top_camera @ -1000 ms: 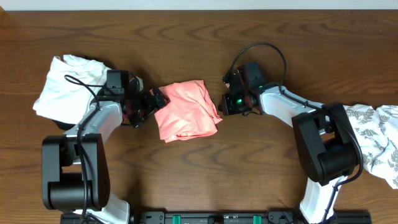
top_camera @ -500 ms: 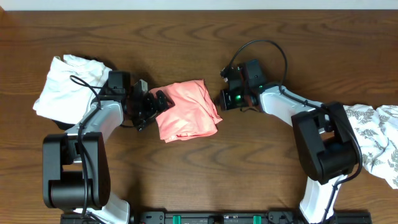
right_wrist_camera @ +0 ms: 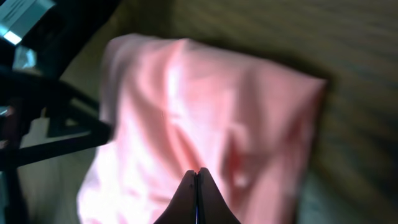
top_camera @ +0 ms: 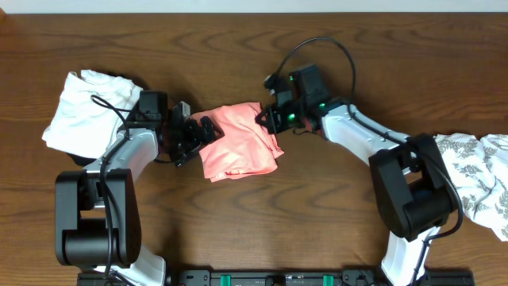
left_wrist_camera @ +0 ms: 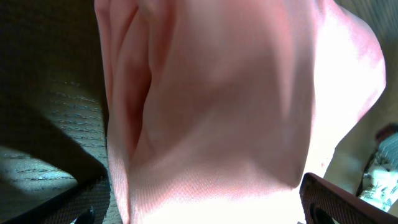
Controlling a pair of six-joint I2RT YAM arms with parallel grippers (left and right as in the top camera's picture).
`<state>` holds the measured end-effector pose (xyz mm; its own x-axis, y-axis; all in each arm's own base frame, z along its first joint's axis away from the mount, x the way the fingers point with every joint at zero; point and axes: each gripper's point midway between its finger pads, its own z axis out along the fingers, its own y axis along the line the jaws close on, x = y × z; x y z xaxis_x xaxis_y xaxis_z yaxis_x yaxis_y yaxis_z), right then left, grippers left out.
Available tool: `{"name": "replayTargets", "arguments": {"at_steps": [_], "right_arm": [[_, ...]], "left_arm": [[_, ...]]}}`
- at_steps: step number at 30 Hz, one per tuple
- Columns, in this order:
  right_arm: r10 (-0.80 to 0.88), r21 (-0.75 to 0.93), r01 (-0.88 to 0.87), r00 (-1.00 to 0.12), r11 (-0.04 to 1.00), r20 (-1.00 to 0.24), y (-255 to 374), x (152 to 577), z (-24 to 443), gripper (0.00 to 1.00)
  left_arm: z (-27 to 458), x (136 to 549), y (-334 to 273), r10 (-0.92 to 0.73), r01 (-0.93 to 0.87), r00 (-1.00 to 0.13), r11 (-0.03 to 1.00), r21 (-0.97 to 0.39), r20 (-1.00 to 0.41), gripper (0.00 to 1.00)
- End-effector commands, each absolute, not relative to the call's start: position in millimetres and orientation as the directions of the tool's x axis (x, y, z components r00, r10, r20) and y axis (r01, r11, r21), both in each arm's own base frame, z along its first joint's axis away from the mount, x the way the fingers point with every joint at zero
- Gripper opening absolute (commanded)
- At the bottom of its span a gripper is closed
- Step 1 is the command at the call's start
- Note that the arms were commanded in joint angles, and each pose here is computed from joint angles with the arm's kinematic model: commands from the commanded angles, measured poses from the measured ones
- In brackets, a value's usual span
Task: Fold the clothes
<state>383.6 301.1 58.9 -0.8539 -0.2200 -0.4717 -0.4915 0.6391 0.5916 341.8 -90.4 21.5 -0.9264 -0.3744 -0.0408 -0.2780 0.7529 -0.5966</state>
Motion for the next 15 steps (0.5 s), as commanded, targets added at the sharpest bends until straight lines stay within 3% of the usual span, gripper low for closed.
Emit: {"name": "replayTargets", "arguments": {"at_steps": [1, 15], "right_arm": [[-0.265, 0.598, -0.555, -0.821, 0.578, -0.506, 317.7, 371.9, 75.1, 0.01], [-0.318, 0.519, -0.515, -0.848, 0.682, -0.424, 311.8, 362.0, 21.7, 0.01]], "left_arm": [[-2.4, 329.0, -87.6, -0.356, -0.297, -0.935, 0.783, -0.547, -0.002, 0.98], [-2.1, 329.6, -87.7, -0.356, -0.295, -0.935, 0.782, -0.548, -0.005, 0.98]]}}
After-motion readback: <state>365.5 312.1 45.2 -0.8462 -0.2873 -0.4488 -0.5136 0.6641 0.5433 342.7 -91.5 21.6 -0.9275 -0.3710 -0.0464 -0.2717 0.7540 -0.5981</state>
